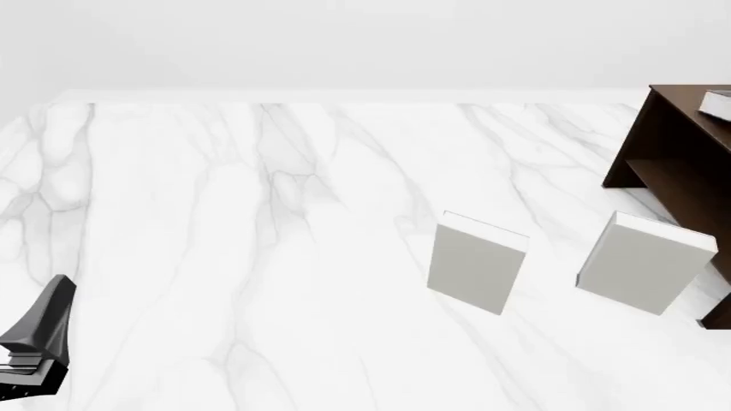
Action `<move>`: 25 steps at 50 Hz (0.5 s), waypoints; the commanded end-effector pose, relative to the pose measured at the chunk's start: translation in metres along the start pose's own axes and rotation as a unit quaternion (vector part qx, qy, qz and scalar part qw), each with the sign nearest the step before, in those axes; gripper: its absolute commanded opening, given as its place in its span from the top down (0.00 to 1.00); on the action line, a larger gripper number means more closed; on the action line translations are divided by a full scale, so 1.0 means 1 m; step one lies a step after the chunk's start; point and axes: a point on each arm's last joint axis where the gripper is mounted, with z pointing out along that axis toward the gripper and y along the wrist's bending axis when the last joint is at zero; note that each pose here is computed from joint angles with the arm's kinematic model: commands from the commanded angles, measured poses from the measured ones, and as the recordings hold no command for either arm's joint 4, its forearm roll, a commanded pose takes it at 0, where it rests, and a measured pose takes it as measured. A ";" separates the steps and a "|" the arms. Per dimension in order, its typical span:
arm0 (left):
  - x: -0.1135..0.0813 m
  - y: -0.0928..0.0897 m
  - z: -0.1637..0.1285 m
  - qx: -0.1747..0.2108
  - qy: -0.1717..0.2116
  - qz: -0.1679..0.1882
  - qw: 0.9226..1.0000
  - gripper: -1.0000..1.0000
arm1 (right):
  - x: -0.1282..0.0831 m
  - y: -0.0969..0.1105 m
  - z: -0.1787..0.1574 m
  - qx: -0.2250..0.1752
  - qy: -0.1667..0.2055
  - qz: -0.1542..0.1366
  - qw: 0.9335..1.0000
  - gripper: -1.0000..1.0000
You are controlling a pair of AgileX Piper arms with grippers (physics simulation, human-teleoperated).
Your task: Pick up the book on the left and place it on top of the shelf.
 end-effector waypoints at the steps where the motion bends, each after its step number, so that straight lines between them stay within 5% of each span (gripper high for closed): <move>1: 0.000 0.000 0.000 0.000 0.000 0.000 1.000 0.00 | -0.007 -0.001 -0.029 0.007 -0.013 0.024 1.000 0.00; 25: 0.000 0.000 0.000 0.000 0.000 0.000 1.000 0.00 | -0.022 0.004 -0.065 0.011 -0.050 0.041 0.998 0.00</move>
